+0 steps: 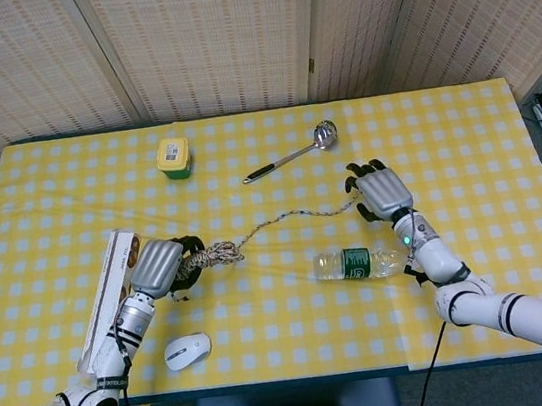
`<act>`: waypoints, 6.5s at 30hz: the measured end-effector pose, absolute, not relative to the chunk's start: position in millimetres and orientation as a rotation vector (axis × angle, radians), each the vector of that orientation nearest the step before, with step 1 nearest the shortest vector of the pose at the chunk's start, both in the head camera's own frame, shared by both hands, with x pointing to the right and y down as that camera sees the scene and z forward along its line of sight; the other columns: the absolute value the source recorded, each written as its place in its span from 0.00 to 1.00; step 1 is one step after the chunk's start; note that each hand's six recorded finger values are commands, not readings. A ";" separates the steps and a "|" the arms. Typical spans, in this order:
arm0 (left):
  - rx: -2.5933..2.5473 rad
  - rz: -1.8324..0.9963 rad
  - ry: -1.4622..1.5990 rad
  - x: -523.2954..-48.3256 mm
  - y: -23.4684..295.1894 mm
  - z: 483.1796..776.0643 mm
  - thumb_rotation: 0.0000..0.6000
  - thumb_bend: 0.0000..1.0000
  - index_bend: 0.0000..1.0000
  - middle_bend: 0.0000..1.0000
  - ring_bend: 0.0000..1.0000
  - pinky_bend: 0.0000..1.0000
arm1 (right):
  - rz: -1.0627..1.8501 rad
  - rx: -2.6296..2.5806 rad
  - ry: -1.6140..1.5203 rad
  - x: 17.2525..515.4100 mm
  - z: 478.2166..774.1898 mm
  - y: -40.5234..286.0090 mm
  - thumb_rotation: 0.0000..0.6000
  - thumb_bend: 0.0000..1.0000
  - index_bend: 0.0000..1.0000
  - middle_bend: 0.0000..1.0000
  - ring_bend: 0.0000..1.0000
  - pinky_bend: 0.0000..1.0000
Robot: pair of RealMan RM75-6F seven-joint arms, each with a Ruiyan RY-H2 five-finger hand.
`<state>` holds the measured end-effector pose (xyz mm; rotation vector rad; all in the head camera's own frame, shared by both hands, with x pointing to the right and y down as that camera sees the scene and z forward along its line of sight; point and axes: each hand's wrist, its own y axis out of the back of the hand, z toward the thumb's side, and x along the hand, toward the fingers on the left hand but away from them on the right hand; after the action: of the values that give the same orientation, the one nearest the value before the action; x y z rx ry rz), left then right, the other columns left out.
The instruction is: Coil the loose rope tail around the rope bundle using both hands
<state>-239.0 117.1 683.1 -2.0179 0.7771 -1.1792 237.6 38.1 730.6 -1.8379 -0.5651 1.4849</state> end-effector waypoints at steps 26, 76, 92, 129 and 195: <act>-2.028 -1.222 0.760 -244.5 122.3 692.7 1.00 0.54 0.62 0.66 0.60 0.70 | 1.590 -1.820 -0.479 199.0 791.9 41.8 1.00 0.49 0.45 0.17 0.18 0.12; -2.027 -1.259 0.753 -251.6 126.3 705.1 1.00 0.56 0.62 0.66 0.59 0.70 | 1.596 -1.790 -0.488 193.4 805.2 42.0 1.00 0.40 0.58 0.27 0.21 0.15; -2.037 -1.227 0.806 -251.6 118.6 697.4 1.00 0.61 0.61 0.66 0.59 0.70 | 1.580 -1.765 -0.517 198.2 801.7 40.6 1.00 0.49 0.63 0.31 0.25 0.17; -2.177 -1.003 0.826 -152.8 120.1 638.8 1.00 0.64 0.61 0.66 0.59 0.67 | 0.854 -2.288 -0.955 74.8 606.6 65.9 1.00 0.56 0.69 0.48 0.52 0.48; -2.886 -0.906 1.934 -236.8 54.9 617.3 1.00 0.64 0.60 0.66 0.60 0.66 | 1.030 -2.493 -0.875 189.7 635.4 132.9 1.00 0.61 0.73 0.50 0.53 0.51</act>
<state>-236.8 54.9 617.3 -2.8861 1.9342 -0.9056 189.7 132.9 635.4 -2.4929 -0.8746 1.0304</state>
